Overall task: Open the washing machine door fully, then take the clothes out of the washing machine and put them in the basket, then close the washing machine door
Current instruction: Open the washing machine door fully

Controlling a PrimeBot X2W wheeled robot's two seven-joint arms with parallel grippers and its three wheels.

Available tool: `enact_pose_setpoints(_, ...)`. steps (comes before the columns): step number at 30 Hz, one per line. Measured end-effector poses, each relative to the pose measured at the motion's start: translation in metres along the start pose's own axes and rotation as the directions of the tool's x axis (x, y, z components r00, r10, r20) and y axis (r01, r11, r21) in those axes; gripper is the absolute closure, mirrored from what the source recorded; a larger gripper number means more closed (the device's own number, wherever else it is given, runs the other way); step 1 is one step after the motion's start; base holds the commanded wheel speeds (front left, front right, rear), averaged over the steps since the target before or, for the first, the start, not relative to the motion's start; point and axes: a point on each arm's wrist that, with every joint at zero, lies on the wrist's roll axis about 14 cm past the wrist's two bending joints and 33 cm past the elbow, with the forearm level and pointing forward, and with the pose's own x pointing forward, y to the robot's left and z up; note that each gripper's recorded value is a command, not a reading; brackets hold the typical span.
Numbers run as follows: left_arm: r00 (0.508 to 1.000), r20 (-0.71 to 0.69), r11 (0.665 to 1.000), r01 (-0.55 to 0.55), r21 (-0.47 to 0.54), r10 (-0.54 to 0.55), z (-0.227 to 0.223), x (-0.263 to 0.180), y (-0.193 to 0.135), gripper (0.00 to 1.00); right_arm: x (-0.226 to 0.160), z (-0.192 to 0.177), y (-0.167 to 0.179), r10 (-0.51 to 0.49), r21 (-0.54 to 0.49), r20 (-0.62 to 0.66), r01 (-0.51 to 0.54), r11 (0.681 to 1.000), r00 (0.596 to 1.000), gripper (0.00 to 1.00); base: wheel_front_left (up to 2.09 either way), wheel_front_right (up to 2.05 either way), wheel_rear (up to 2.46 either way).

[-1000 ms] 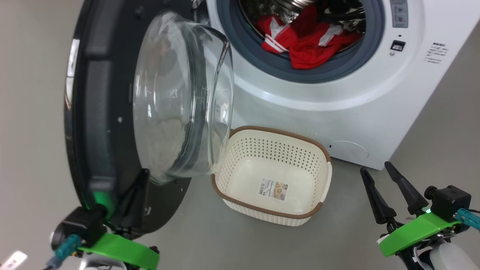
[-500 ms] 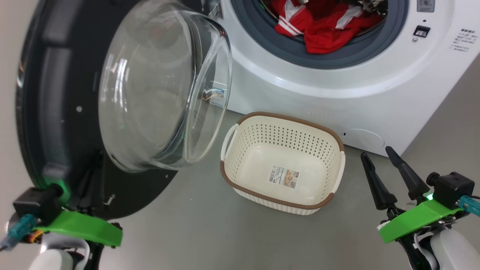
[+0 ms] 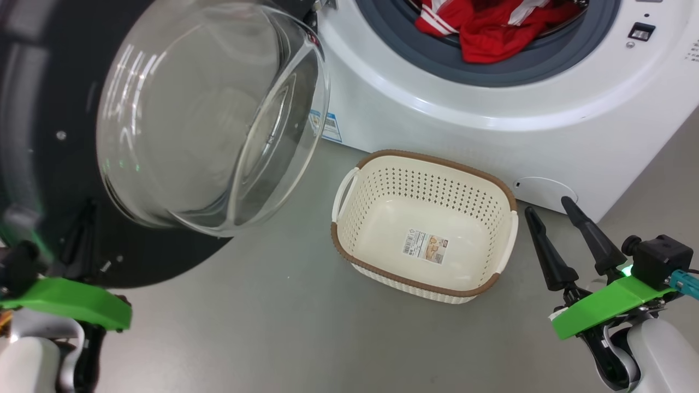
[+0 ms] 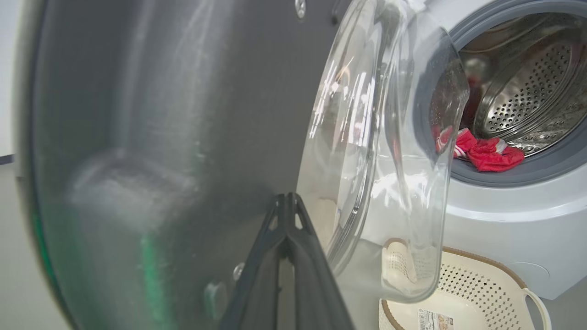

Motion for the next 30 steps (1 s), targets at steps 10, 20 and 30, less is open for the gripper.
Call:
enact_pose_setpoints(10,0.997,-0.024,0.997,-0.068,0.024,0.069,0.002,0.013,0.03,1.0,0.007,-0.01,0.0,0.008,0.018,-0.015,-0.008,1.0,1.0,0.0,0.0,0.0,0.0)
enact_pose_setpoints(20,0.993,-0.042,0.993,-0.109,0.054,0.112,0.004,0.021,0.054,1.0,0.01,-0.01,0.003,0.015,0.024,-0.012,-0.014,1.0,1.0,0.0,0.0,0.0,0.0)
enact_pose_setpoints(30,0.993,-0.04,0.992,-0.107,0.065,0.11,0.002,0.027,0.056,1.0,0.008,-0.011,0.001,0.006,0.024,-0.013,-0.006,1.0,1.0,0.0,0.0,0.0,0.0)
